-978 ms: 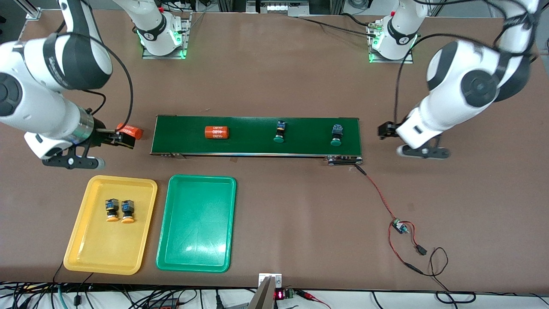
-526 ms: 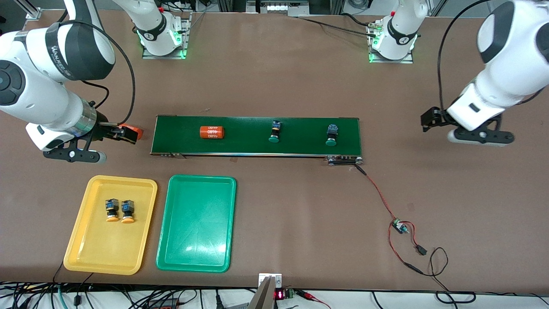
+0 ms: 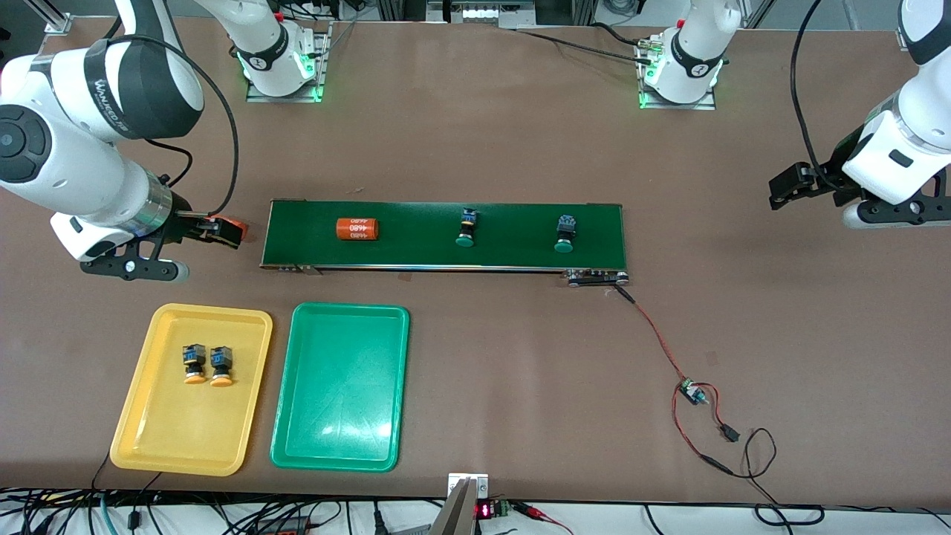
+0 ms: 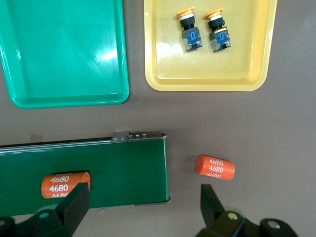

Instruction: Sort buttons by color to trays

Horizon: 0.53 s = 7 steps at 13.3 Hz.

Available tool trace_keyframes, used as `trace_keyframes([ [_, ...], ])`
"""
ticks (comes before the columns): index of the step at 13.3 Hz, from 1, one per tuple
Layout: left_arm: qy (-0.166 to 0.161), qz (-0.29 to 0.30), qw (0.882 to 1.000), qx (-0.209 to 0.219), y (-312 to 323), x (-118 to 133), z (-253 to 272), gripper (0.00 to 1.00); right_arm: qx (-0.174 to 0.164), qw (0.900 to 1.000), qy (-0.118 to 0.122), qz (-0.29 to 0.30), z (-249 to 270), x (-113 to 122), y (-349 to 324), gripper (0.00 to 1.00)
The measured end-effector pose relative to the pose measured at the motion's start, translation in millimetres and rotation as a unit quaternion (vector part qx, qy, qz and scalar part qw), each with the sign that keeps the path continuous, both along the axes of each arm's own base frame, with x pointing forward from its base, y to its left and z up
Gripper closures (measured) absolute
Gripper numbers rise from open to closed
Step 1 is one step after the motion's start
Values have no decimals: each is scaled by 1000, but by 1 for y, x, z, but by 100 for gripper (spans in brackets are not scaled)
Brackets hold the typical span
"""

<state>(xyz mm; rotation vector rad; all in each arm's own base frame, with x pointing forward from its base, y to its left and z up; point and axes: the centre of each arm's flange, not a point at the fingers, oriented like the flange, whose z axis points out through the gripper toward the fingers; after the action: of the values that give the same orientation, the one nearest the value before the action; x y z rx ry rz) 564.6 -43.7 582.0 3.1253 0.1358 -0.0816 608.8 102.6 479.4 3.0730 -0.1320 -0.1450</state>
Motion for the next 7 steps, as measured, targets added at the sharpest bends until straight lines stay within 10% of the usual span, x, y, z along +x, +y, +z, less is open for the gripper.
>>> trace_keyframes([
  [7,-19,-22,999,20,-1,2,17,0,9,1000,1,-2,5,-3,2,0],
])
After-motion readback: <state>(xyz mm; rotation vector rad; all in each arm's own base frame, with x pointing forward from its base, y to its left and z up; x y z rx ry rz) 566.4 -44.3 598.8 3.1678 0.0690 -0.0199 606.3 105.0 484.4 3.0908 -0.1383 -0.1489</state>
